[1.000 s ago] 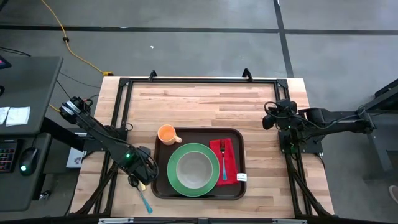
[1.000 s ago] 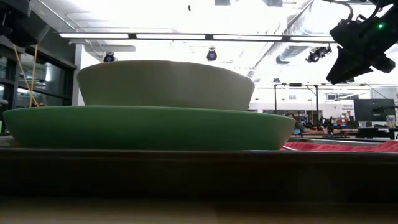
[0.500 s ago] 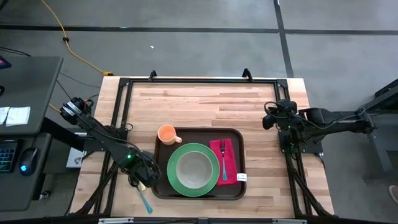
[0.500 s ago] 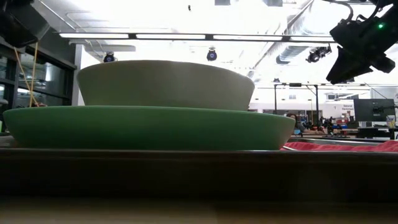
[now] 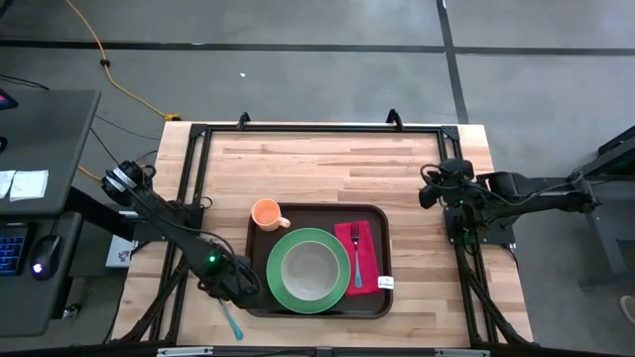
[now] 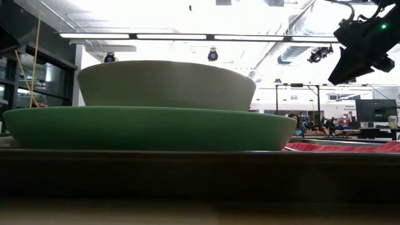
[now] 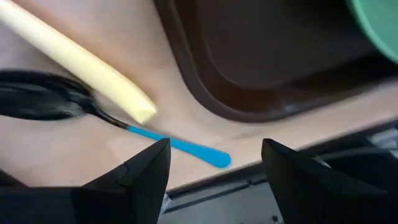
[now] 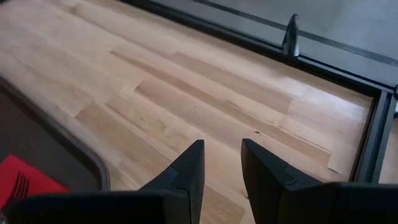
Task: Set up tray
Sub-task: Put the blue spoon on the red table napkin to the left of the blue fork
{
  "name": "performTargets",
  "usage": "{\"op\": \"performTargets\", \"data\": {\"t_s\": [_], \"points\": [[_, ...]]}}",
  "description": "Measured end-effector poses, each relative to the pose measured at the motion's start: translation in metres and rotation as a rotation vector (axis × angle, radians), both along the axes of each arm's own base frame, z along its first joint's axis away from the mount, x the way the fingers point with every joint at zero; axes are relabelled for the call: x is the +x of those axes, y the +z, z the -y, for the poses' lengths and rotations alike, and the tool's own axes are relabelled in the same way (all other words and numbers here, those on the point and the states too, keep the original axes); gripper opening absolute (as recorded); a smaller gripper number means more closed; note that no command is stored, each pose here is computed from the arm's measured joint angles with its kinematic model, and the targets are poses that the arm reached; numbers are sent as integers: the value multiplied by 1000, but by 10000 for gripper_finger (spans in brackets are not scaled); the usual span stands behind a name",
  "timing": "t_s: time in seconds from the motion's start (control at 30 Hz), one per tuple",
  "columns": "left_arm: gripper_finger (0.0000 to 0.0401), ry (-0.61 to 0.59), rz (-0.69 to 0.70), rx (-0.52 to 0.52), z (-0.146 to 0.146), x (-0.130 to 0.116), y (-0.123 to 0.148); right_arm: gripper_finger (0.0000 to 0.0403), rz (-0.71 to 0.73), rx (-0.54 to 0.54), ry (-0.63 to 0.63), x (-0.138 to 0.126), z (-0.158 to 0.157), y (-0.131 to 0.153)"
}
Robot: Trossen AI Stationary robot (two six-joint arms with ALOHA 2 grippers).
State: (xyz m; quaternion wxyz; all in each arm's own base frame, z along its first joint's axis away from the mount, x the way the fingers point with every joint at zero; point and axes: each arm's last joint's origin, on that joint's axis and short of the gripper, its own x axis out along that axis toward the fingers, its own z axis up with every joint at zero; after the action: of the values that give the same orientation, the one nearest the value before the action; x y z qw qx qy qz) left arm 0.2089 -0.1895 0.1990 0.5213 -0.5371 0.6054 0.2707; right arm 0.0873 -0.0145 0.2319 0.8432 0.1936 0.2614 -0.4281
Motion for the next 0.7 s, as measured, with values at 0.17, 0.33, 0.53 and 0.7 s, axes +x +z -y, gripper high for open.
{"op": "performTargets", "data": {"t_s": [0.17,0.33,0.53,0.7], "points": [[282,-22,9,-15,8,-5,0,84,-20,7,37,0,-1,0],[282,-56,-33,-47,16,-14,1,84,-6,8,38,1,-1,0],[282,-74,-62,-42,21,-18,-4,84,15,9,38,3,-1,2],[282,-94,-139,-60,31,-19,-18,84,26,14,42,4,-1,2]]}}
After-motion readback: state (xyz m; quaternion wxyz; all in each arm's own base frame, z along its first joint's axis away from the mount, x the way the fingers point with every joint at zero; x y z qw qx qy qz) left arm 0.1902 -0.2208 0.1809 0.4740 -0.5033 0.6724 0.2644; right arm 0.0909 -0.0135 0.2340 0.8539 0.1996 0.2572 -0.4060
